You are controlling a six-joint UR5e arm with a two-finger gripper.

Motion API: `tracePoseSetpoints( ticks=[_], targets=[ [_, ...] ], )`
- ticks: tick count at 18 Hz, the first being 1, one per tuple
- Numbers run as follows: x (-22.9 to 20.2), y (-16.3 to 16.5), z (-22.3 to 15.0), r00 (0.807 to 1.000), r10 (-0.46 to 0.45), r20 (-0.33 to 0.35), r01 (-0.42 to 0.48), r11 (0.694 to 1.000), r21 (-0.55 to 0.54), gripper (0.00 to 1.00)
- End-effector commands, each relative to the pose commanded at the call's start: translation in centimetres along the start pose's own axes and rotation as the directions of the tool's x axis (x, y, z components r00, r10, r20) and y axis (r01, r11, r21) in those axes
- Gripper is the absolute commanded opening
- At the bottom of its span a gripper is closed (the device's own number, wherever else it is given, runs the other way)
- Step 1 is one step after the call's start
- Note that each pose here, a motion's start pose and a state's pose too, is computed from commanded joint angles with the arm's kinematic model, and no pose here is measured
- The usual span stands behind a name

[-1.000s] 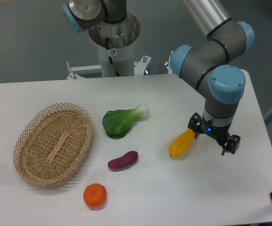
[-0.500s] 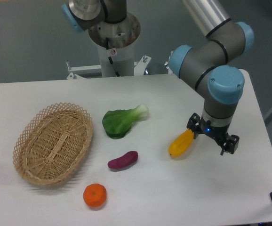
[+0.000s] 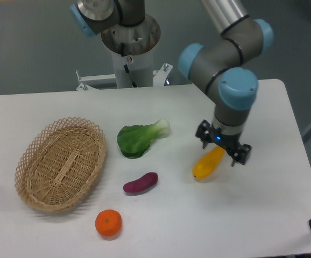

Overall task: Pick up the green vegetable from the table
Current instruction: 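Move the open gripper over to the green bok choy, then lower the gripper and close it on the bok choy leaves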

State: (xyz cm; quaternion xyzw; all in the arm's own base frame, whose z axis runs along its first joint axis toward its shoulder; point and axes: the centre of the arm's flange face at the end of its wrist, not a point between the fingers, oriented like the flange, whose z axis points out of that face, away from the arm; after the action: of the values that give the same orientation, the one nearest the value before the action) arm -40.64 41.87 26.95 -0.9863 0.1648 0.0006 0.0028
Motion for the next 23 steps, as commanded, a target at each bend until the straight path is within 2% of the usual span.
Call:
tracePoseSetpoints(
  ticks=[4,10,17,20,21,23],
  targets=[
    [4.4,-0.9,2.4,0.996,0.056,-0.065,-0.057,0.998,-0.011,1.0],
    [10.5,-1.0,5.7,0.984,0.075,-0.161,-0.08,0.997,-0.022,1.0],
    [13.0,-1.6,6.8,0.977,0.095,-0.189,-0.1,0.995,-0.02,1.0],
    [12.9,-2.2,7.0,0.982,0.106,-0.157,-0.109,0.994,-0.012,1.0],
    [12.8,-2.3,7.1,0.984,0.099,-0.149,-0.101,0.995,-0.012,0.96],
    [12.7,-2.3,7.1,0.984,0.095,-0.148,-0.098,0.995,-0.012,0.81]
  ],
)
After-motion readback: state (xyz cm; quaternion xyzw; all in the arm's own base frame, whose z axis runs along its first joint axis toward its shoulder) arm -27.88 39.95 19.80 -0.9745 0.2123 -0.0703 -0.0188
